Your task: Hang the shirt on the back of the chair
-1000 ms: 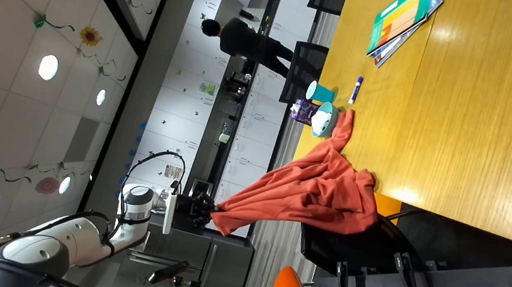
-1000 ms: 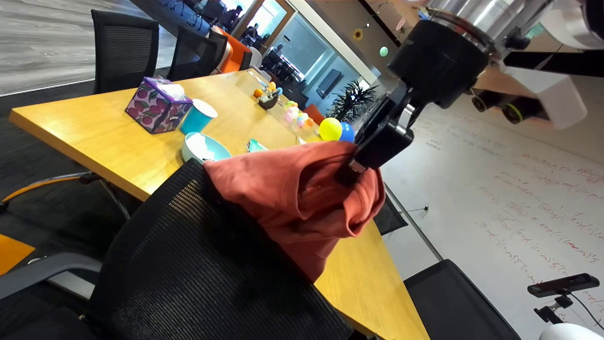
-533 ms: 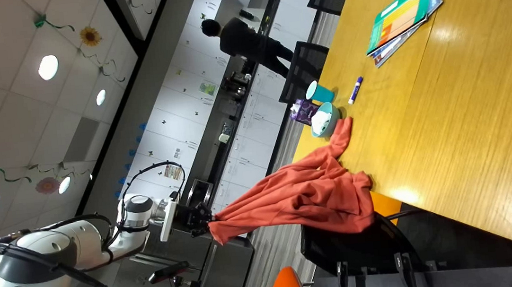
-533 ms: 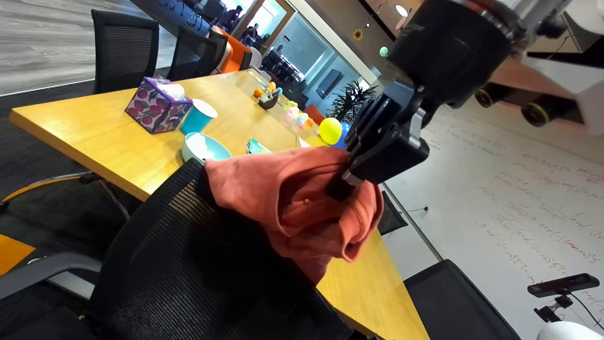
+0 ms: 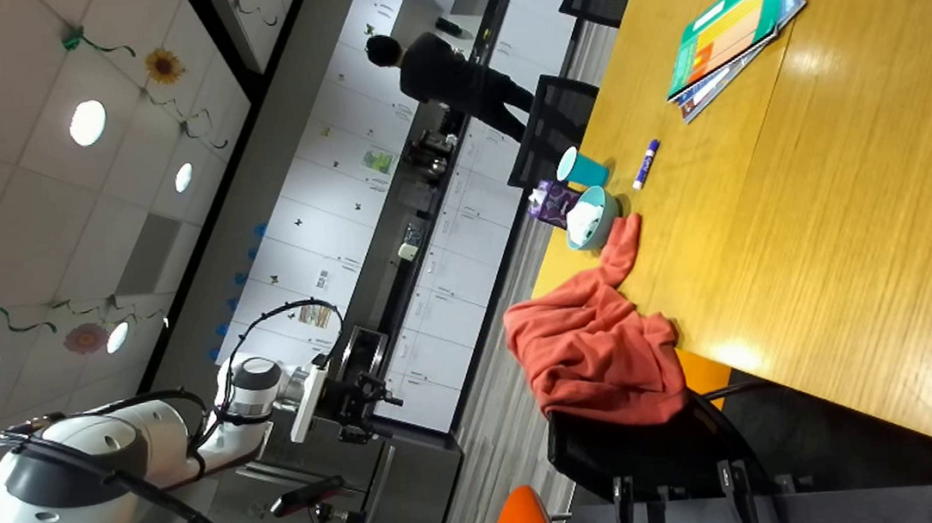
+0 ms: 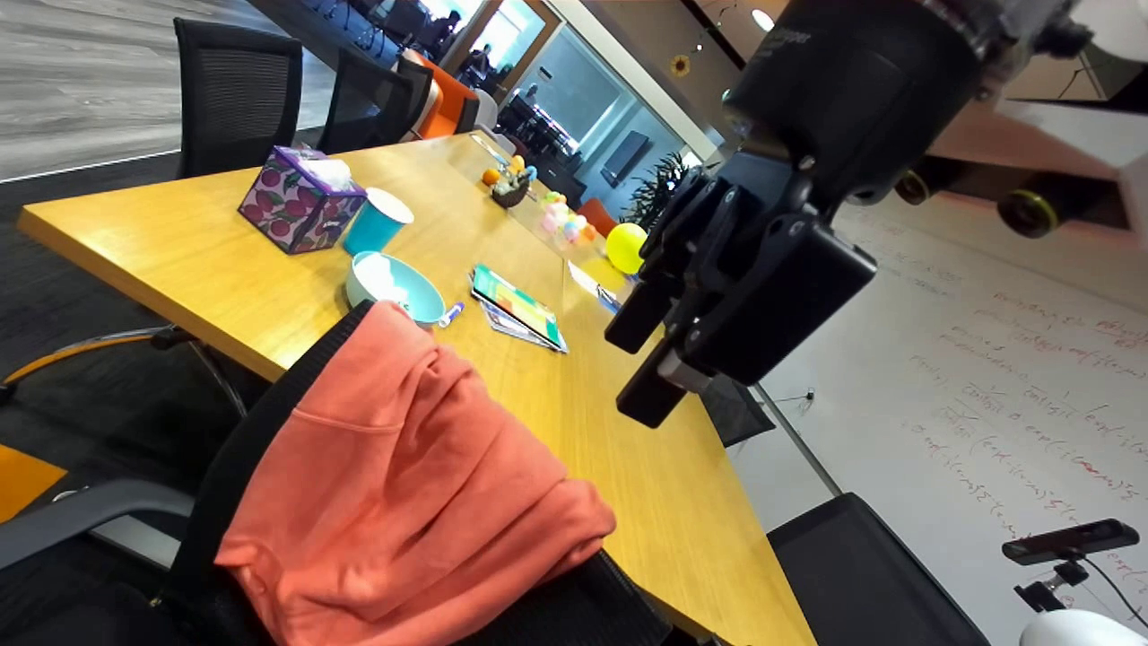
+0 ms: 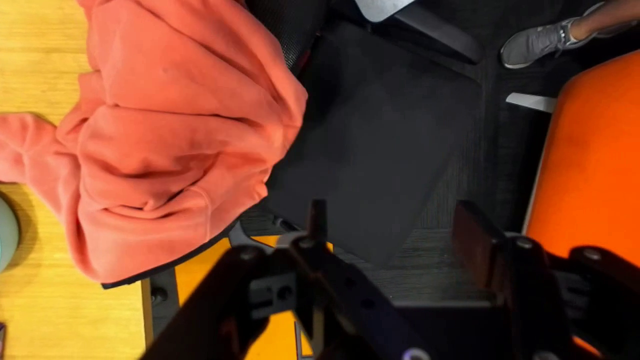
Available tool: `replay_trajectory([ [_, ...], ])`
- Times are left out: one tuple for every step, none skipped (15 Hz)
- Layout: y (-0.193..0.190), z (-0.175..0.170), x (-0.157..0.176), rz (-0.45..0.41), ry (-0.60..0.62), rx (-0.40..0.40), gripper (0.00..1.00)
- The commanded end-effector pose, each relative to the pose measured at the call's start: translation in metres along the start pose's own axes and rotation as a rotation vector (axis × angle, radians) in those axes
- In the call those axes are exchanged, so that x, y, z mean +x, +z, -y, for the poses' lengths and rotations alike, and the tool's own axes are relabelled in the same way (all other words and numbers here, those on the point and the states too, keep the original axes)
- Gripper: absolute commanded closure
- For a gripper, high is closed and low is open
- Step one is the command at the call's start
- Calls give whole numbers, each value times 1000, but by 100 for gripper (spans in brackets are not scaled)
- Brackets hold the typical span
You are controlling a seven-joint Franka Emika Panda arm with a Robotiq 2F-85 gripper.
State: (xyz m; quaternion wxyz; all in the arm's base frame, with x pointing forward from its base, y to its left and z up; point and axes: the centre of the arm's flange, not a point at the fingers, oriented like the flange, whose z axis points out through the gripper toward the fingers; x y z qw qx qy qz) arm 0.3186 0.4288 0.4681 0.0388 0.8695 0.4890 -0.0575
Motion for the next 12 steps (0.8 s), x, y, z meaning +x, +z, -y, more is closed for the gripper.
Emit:
replay_trajectory([
  [-10, 2, 6, -23, -17, 19, 2],
  [-11, 1, 5, -27, -14, 16, 0],
  [-11, -2, 4, -24, -11, 10, 0],
  [-11, -4, 3, -26, -11, 11, 0],
  [-11, -5, 3, -26, -9, 11, 0],
  [-11, -6, 2, -25, -9, 11, 0],
  [-11, -7, 2, -24, -11, 11, 0],
  [-7, -2, 2, -14, 3, 0, 0],
  [-7, -2, 2, -14, 4, 0, 0],
  [-6, -2, 2, -13, 4, 0, 0],
  [-6, -2, 2, -13, 3, 0, 0],
  [-6, -2, 2, -13, 3, 0, 0],
])
